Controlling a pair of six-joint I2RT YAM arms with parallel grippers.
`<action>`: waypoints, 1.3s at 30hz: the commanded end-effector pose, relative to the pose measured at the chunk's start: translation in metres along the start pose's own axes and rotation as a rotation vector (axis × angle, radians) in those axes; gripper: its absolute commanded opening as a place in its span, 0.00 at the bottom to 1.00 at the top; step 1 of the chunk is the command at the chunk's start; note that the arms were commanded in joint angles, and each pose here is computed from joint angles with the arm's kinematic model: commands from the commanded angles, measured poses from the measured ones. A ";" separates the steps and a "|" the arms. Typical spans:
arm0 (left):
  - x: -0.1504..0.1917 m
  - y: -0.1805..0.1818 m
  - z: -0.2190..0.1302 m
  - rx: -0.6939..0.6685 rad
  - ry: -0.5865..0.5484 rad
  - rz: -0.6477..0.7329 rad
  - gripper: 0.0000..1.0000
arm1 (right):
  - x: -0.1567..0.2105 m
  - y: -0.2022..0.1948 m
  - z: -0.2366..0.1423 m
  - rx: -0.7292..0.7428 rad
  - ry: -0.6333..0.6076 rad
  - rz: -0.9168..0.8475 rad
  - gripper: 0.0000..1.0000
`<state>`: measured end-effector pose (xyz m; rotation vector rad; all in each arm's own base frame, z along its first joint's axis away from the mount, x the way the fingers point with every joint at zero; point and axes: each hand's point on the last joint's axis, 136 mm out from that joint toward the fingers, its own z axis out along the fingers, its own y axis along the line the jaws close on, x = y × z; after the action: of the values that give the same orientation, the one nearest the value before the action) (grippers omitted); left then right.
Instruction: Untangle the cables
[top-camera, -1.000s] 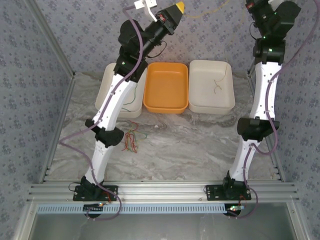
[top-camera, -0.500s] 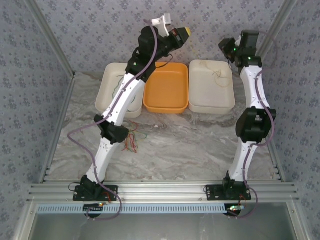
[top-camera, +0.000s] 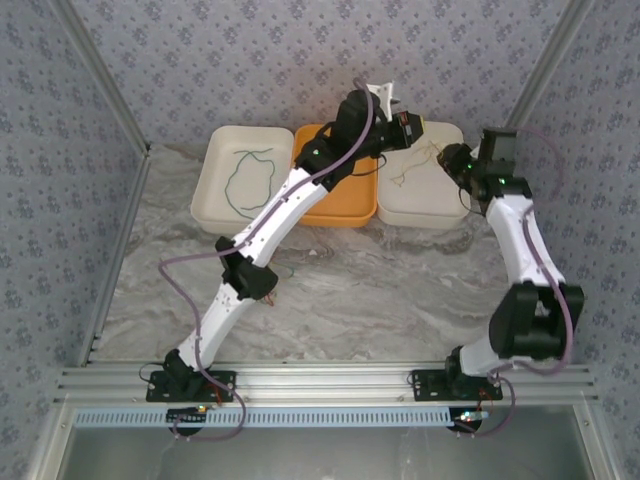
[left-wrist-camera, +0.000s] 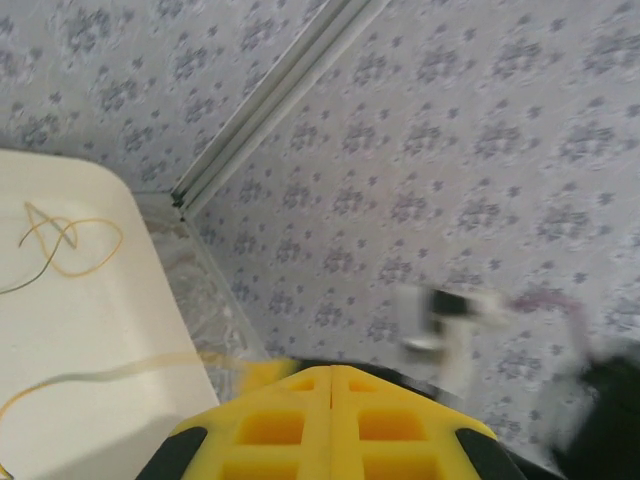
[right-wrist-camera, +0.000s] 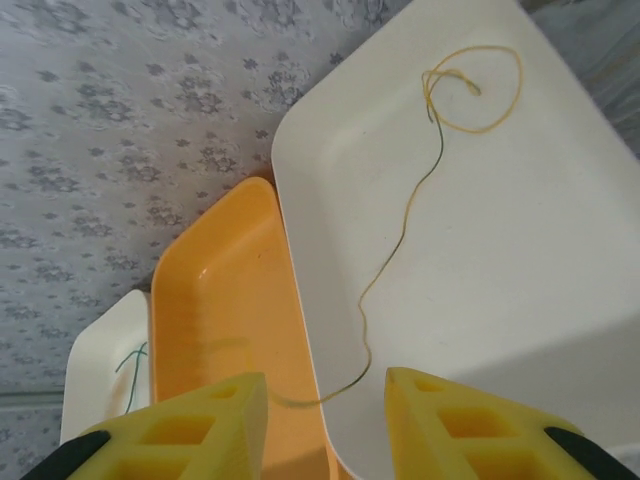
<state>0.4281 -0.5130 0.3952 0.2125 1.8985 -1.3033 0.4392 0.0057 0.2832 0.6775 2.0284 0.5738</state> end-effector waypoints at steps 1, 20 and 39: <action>0.011 0.019 0.020 0.015 0.011 -0.037 0.00 | 0.000 -0.017 -0.042 0.067 -0.113 -0.040 0.38; 0.108 0.123 0.115 0.027 0.010 -0.193 0.00 | 0.081 -0.034 -0.184 -0.075 -0.173 0.005 0.39; 0.085 0.125 0.078 -0.234 0.012 -0.139 0.99 | 0.108 -0.019 -0.196 -0.175 -0.058 -0.046 0.49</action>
<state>0.4900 -0.5640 0.1444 -0.0300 2.1802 -1.1829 0.2205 0.0260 0.3035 0.5925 1.8765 0.6545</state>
